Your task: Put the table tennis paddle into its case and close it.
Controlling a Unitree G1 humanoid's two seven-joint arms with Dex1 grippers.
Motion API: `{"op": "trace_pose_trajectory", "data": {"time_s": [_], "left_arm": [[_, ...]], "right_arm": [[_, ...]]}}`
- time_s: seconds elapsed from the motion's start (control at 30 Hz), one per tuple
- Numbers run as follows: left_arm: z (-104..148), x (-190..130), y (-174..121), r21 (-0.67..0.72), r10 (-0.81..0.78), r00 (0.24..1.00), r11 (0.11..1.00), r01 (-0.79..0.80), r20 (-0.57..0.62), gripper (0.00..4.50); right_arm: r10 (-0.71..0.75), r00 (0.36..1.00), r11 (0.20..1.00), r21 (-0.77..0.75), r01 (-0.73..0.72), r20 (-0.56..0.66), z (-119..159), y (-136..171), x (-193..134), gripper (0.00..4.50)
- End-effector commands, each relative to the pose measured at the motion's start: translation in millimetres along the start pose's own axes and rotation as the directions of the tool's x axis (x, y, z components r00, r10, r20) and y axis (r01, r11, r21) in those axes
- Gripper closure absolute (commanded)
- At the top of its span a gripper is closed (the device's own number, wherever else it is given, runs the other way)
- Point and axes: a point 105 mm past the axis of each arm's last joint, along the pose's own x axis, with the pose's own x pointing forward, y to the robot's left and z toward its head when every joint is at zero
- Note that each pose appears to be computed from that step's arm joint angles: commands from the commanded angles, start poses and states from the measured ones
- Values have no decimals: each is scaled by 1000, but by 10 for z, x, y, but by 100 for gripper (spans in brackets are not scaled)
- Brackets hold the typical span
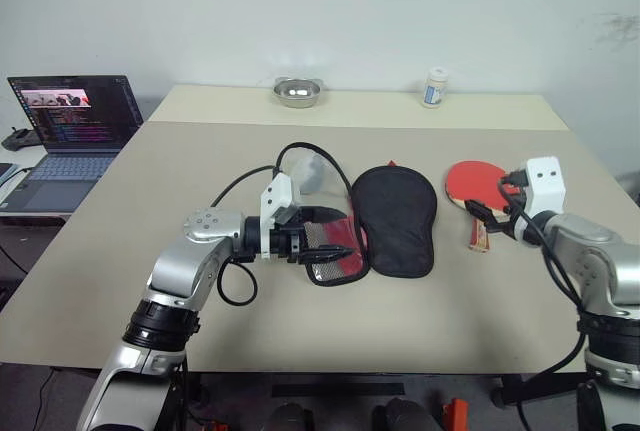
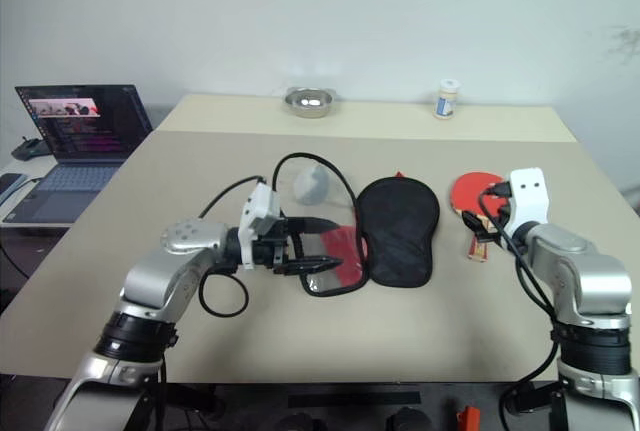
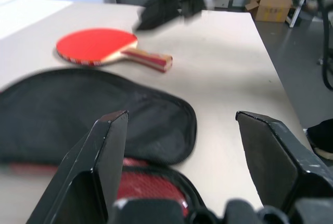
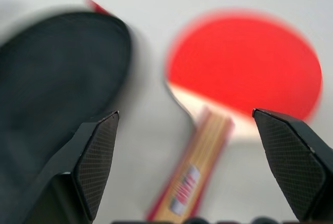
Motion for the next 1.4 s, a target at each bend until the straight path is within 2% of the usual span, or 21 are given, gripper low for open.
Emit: {"op": "trace_pose_trajectory", "data": {"time_s": [0.03, 0.37, 0.5, 0.6, 0.77, 0.9, 0.93, 1.07, 1.27, 1.33, 1.4], "left_arm": [[106, 36, 24, 35, -1, 1000, 999, 0, 25, 90], [129, 74, 21, 41, 1, 1000, 999, -1, 22, 90], [128, 85, 24, 38, 7, 1000, 999, -7, 22, 90], [120, 98, 25, 35, 8, 1000, 999, -9, 21, 90], [91, 105, 27, 33, 10, 1000, 999, -10, 17, 90], [56, 98, 26, 30, 10, 1000, 1000, -10, 12, 90], [51, 97, 26, 29, 9, 1000, 1000, -10, 11, 90], [34, 86, 34, 28, 10, 1000, 1000, -10, 9, 90], [13, 42, 49, 26, 20, 1000, 999, -20, 1, 90], [14, 32, 48, 25, 21, 1000, 999, -21, 0, 90], [12, 23, 46, 24, 22, 1000, 999, -22, -2, 90]], "right_arm": [[-110, 993, 993, 45, 108, 53, 119, -135, 106, 1], [-136, 990, 982, 128, 141, -43, -119, -81, 384, 1], [-125, 991, 989, 68, 129, -56, -146, -34, 423, 1], [-135, 988, 990, 32, 138, -74, -206, -49, 447, 58], [-167, 983, 984, 42, 171, -82, -242, -110, 454, 220], [-203, 978, 976, 64, 206, -55, -177, -165, 442, 321], [-210, 976, 975, 67, 213, -48, -159, -178, 438, 333], [-246, 969, 964, 104, 243, 13, 34, -267, 387, 336], [-220, 963, 971, 133, 201, 153, 507, -223, 167, 336], [-171, 965, 980, 136, 146, 199, 673, -89, 47, 336], [-54, 974, 990, 137, 24, 221, 748, 299, -106, 337]]}}
